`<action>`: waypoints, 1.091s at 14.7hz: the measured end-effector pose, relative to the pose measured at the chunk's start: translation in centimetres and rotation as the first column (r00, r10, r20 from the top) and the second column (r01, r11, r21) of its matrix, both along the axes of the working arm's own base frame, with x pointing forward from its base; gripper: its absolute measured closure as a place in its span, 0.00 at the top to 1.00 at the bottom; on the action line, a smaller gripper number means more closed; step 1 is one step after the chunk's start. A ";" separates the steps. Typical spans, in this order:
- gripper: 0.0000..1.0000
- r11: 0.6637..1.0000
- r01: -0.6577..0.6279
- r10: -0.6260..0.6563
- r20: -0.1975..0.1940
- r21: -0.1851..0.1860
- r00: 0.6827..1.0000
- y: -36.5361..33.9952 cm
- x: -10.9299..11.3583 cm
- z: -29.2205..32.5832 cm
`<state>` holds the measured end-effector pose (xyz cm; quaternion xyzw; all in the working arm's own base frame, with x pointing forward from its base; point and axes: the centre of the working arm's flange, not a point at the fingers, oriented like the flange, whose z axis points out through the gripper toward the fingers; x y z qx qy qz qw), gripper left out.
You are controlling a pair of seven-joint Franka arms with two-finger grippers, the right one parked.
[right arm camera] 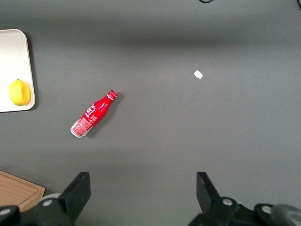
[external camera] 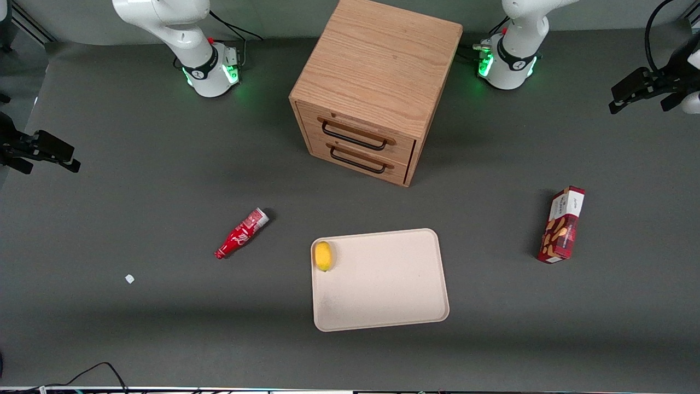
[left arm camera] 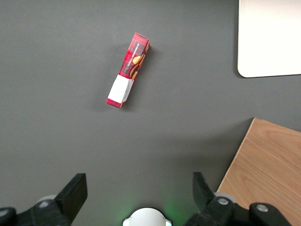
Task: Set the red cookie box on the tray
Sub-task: 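Move the open left gripper down toward the red plaid cookie box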
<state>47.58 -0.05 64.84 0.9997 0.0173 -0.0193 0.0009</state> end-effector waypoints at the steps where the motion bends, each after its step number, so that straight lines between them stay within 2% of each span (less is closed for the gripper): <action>1: 1.00 1.000 0.001 -0.001 0.000 0.000 1.000 0.0 0.0 0.0; 5: 1.00 1.000 0.010 -0.010 -0.002 -0.001 1.000 -0.3 0.3 -0.3; 8: 1.00 0.999 0.034 -0.034 -0.019 0.000 0.999 -0.2 1.9 -2.2; 11: 1.00 0.997 0.071 -0.071 -0.035 0.013 0.997 0.6 5.1 -6.1; 16: 1.00 0.988 0.152 -0.151 -0.020 0.029 0.988 2.9 10.9 -15.4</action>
